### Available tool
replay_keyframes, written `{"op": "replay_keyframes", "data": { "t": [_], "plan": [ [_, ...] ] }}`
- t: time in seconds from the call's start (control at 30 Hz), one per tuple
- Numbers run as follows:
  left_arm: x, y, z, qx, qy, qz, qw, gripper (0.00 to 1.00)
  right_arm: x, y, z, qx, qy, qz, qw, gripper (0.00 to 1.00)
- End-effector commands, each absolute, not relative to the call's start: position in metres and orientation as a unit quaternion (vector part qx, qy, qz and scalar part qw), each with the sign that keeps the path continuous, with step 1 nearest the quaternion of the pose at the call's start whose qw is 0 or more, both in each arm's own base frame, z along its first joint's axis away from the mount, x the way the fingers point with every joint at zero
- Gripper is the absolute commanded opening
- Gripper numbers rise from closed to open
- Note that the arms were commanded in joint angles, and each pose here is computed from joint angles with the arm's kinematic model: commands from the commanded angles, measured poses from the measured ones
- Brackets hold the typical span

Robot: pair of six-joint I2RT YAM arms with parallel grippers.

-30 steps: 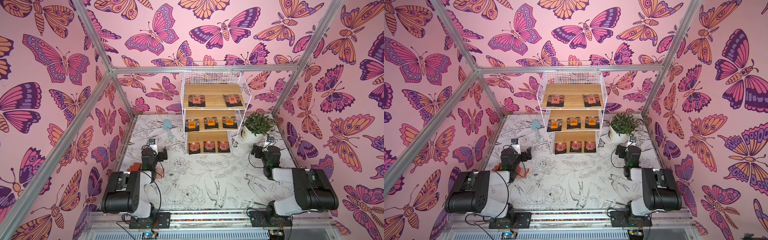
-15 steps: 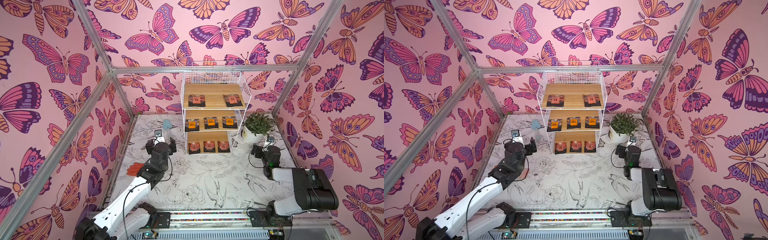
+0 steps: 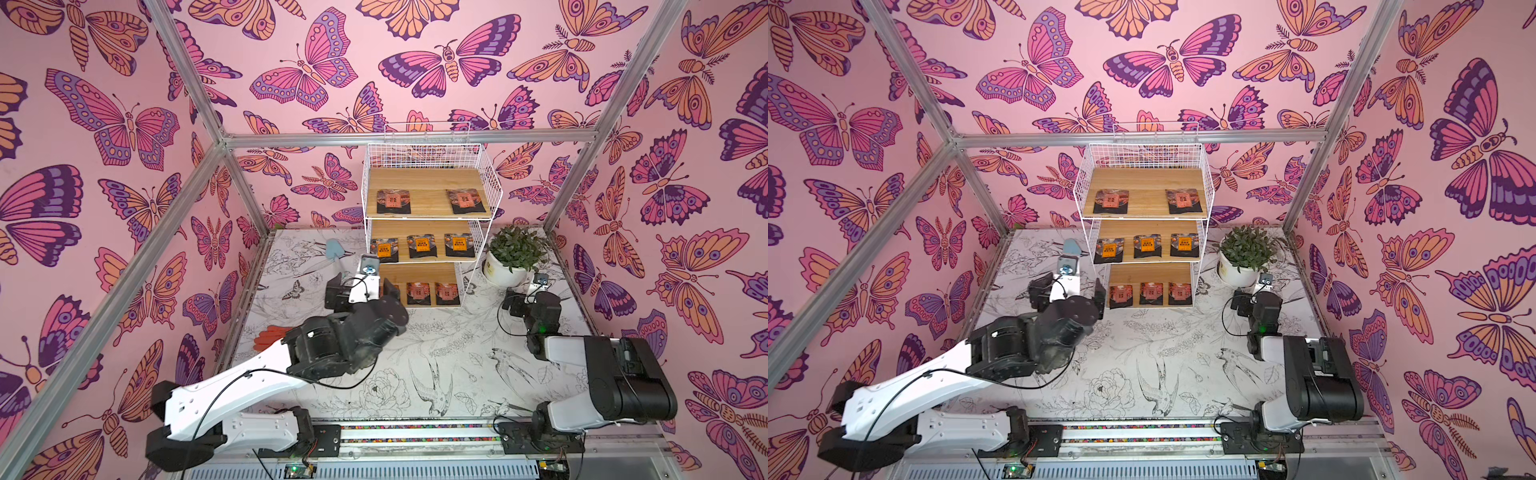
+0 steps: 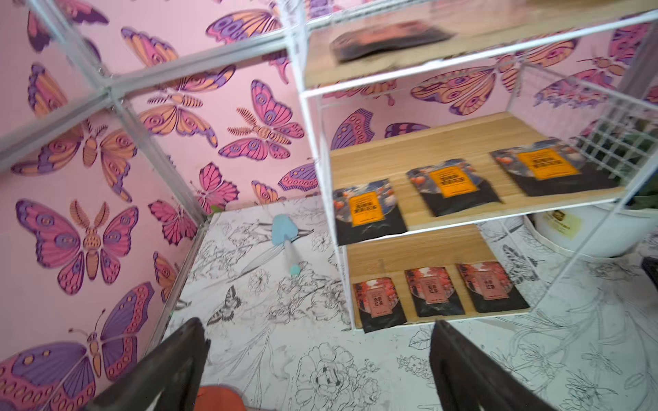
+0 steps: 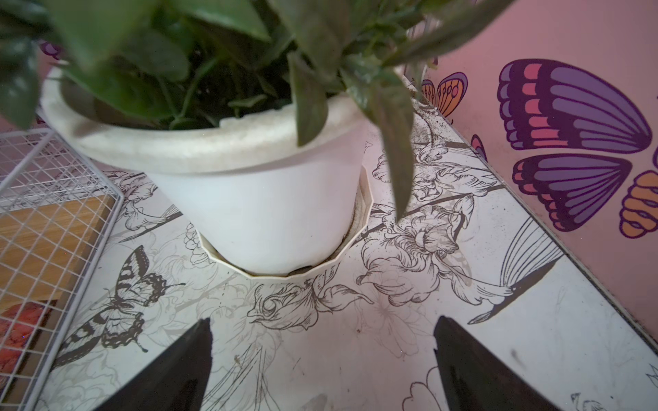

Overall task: Remove the tea bags from the shelf
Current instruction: Pick up the tea bag from the shelf.

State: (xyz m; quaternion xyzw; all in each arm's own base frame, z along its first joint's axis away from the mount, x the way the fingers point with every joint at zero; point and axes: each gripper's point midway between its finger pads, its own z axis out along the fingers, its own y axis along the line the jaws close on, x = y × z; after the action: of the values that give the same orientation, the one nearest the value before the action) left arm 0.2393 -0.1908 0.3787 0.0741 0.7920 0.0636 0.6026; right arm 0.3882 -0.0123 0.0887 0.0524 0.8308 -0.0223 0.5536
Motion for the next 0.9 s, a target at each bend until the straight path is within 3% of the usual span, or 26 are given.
{"op": "replay_keyframes", "data": {
  "t": [0.0,0.53,0.87],
  "plan": [
    [0.238,-0.21,0.386,0.12,0.794,0.112,0.586,1.0,0.395,-0.011,0.094,0.046,0.827,-0.028,0.56,0.99],
    [0.255,-0.269,0.5,0.176,0.782,0.017,0.598,1.0,0.394,-0.011,0.094,0.046,0.827,-0.028,0.56,0.99],
    [0.305,-0.272,0.504,0.165,0.805,-0.112,0.559,1.0,0.394,-0.011,0.093,0.046,0.827,-0.028,0.56,0.99]
  ]
}}
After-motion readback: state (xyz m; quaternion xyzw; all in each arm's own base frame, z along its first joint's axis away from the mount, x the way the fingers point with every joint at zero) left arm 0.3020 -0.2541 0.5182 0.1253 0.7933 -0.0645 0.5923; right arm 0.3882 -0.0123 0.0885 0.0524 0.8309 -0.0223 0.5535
